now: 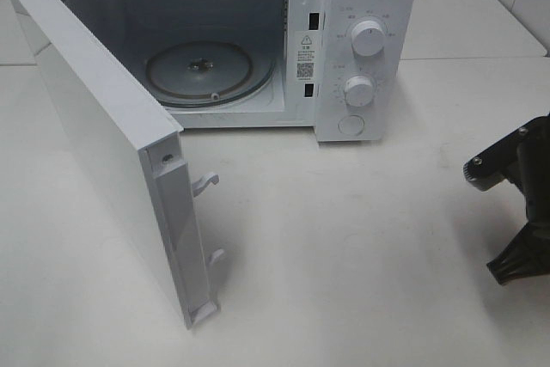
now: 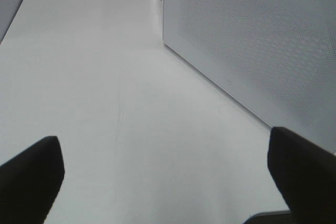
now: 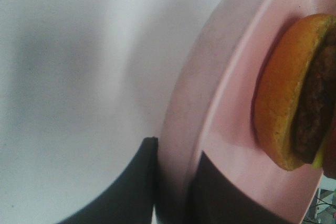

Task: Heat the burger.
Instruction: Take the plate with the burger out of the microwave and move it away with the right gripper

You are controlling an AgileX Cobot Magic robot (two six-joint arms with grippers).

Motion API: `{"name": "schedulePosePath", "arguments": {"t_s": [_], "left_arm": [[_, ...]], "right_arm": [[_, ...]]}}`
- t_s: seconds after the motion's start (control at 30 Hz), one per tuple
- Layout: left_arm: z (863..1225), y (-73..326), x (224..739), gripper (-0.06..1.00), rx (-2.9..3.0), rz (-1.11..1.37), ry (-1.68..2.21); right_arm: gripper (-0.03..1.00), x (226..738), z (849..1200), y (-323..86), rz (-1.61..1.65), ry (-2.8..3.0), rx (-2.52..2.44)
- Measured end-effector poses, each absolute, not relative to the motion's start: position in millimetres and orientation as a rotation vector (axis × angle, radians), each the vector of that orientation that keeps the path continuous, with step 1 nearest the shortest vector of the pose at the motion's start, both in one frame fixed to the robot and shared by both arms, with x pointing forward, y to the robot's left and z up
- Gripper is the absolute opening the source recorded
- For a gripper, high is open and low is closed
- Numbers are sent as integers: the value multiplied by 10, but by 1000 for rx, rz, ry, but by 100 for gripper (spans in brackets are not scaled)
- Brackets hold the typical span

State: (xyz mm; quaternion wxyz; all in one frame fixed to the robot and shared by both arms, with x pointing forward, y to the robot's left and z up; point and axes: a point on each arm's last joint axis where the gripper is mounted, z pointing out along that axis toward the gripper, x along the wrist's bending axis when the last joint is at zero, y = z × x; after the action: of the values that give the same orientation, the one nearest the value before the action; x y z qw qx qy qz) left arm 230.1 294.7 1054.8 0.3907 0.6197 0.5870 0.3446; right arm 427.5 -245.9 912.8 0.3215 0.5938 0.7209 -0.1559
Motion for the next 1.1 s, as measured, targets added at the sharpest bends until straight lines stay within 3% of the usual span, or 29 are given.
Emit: {"name": "schedulePosePath", "arguments": {"t_s": [0.73, 0.9, 0.97, 1.1], "left_arm": [[10548, 2947, 2301, 97, 1574, 876, 1492], [10548, 2947, 2301, 97, 1574, 876, 1492], [10548, 2947, 2301, 97, 1574, 876, 1492], [10548, 2947, 2301, 97, 1574, 876, 1492]], "right_arm": [[17, 4338, 8534, -2447, -592, 1874, 1531], [25, 4345, 8545, -2466, -615, 1859, 1501], [34, 4353, 8552, -2461, -620, 1853, 1506], [42, 4402, 8611, -2415, -598, 1867, 1518]]}}
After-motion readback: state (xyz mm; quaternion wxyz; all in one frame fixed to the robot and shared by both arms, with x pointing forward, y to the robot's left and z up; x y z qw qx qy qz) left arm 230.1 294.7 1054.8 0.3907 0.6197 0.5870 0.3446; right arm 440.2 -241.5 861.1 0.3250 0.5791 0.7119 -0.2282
